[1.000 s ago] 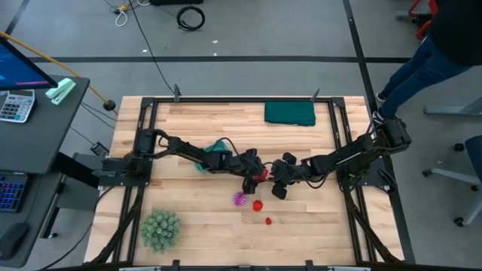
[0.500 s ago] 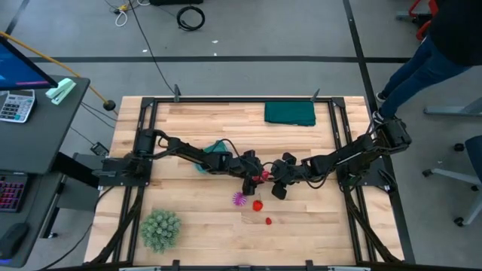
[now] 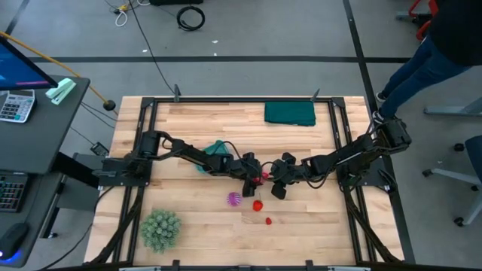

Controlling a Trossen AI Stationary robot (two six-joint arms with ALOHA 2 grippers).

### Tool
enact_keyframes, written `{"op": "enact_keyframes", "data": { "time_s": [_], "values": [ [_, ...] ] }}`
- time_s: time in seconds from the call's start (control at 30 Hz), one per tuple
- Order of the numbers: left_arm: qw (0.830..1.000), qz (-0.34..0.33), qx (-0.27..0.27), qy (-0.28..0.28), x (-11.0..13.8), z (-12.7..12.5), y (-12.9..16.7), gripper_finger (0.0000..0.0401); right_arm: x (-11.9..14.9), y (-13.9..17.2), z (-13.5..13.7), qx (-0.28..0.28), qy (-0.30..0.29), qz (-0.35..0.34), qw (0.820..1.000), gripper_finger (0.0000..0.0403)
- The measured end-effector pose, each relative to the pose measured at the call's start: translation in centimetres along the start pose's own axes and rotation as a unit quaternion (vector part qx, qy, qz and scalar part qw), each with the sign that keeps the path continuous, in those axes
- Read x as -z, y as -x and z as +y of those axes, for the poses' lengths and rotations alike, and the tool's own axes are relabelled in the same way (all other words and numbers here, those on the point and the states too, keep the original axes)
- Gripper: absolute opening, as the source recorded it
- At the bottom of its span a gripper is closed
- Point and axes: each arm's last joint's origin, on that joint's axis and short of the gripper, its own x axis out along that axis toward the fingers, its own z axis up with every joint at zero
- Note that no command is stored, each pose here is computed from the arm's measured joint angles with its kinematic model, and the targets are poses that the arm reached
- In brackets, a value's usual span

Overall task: Pick and placing Produce into tupperware
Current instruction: Put the red dragon fruit into the blue bin

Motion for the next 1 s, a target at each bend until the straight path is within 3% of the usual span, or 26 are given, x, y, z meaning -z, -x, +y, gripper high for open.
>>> {"op": "enact_keyframes", "data": {
  "time_s": [0.27, 0.5, 0.83, 1.0],
  "values": [
    [1.000, -0.003, 0.000, 0.000, -0.1, 0.0, 0.0, 0.0237, 0.0, 0.0, 0.0, 0.000, 0.001, 0.001, 1.000, 0.0110],
    [1.000, -0.017, 0.000, 0.000, -1.3, 0.0, 1.3, 0.0250, 0.1, 0.0, -0.1, 0.004, 0.003, 0.007, 1.000, 0.0110],
    [0.999, 0.037, -0.021, 0.024, -4.7, 2.1, 8.5, 0.0239, 0.7, 0.0, -0.4, 0.019, 0.006, 0.034, 0.999, 0.0110],
    [0.994, 0.082, -0.063, 0.039, -5.4, 4.2, 13.2, 0.0250, 0.7, 0.0, -0.4, 0.021, 0.000, 0.037, 0.999, 0.0110]
  ]
}}
